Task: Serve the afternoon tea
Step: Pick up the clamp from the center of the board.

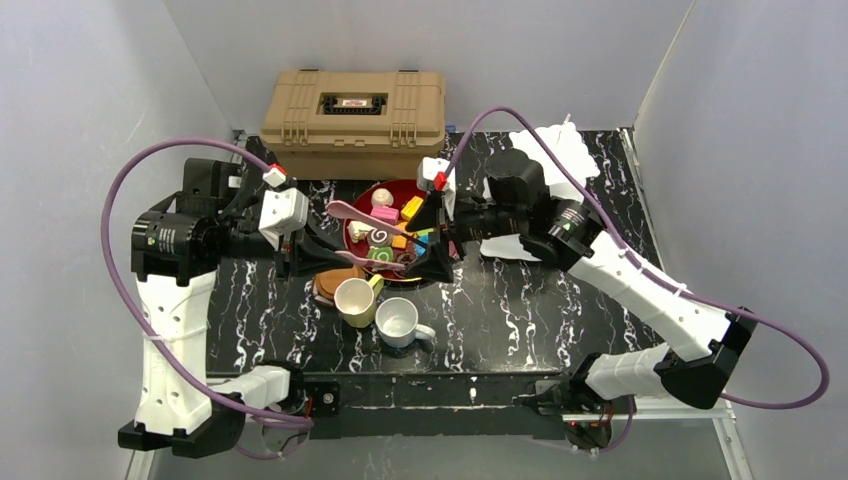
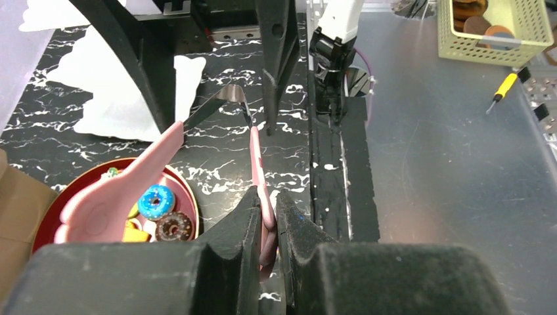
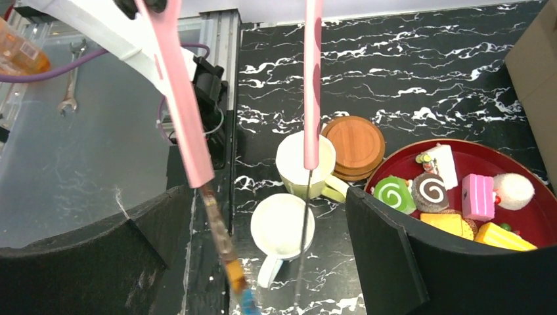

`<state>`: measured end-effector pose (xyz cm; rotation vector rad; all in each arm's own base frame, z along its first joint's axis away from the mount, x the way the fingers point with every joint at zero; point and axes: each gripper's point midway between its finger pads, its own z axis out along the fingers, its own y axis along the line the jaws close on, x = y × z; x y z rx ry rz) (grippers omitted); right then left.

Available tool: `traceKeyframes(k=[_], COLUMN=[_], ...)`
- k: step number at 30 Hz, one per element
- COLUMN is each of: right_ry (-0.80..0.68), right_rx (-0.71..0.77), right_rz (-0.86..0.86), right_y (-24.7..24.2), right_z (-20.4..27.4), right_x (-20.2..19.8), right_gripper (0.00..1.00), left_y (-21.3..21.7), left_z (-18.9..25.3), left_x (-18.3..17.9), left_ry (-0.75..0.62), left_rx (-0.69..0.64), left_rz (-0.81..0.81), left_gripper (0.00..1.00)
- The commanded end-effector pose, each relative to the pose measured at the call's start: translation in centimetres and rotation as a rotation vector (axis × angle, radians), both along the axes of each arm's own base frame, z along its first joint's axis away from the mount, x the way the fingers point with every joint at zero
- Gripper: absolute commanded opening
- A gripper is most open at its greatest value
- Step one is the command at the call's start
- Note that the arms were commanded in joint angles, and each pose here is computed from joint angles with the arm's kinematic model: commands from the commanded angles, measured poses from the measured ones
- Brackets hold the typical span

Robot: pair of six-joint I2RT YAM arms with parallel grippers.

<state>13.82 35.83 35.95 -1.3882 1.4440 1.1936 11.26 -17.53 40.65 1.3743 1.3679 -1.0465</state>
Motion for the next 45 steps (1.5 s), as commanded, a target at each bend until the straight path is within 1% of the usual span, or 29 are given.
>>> traceKeyframes(k=[1,6,9,14,21,24,28,33,34,35,37,41,43,45], right_ry=[-0.071,-0.107,-0.12,-0.136,-0.177,-0.185,-0.164,-0.161,-0.157,-0.153,-0.141,-0.12,-0.111,-0.108], right_rx=[0.1,0.128,0.121,0.112,0.102,0.116,0.133,0.141,0.143,0.145,0.156,0.18,0.186,0.186], right_rz=[-0.048,-0.019,-0.002,-0.002,-0.049,-0.064,-0.062,-0.059,-0.058,-0.059,-0.059,-0.051,-0.04,-0.037], right_y=[0.5,0.9,1.5,2.1,0.7,0.1,0.3,0.4,0.4,0.4,0.7,1.3,1.7,1.9], right_z=[2.6,2.9,2.6,2.1,2.1,2.7,3.4,3.6,3.6,3.7,3.8,4.0,4.0,3.9], right_x=[0.6,-0.4,-1.1,-1.5,-1.3,-1.4,-1.6,-1.6,-1.7,-1.7,-1.7,-1.7,-1.8,-1.7], right_gripper=[0.99,0.98,0.99,0.98,0.98,0.93,0.84,0.67,0.65,0.66,0.74,0.82,0.84,0.84], left_y=[-0.4,-0.4,-0.6,-0.7,-0.7,-0.7,-0.7,-0.7,-0.7,-0.7,-0.8,-0.9,-0.9,-1.0], left_z=[1.5,1.6,1.8,2.2,2.4,2.3,2.1,2.1,2.1,2.2,2.4,2.7,2.9,3.0], left_x=[-1.6,-1.4,-1.2,-0.9,-0.8,-0.7,-0.5,-0.4,-0.3,-0.4,-0.5,-0.5,-0.5,-0.5], left_ry=[0.033,0.046,0.071,0.068,0.062,0.068,0.079,0.082,0.08,0.08,0.083,0.097,0.094,0.096], left_rx=[-0.065,-0.068,-0.079,-0.098,-0.101,-0.099,-0.096,-0.093,-0.094,-0.095,-0.104,-0.121,-0.124,-0.127], left_rz=[-0.034,-0.032,-0.027,-0.025,-0.012,-0.01,-0.005,0.005,0.005,0.005,-0.001,-0.011,-0.012,-0.013], left_gripper=[0.0,0.0,0.0,0.0,0.0,0.0,0.0,0.0,0.0,0.0,0.0,0.0,0.0,0.0])
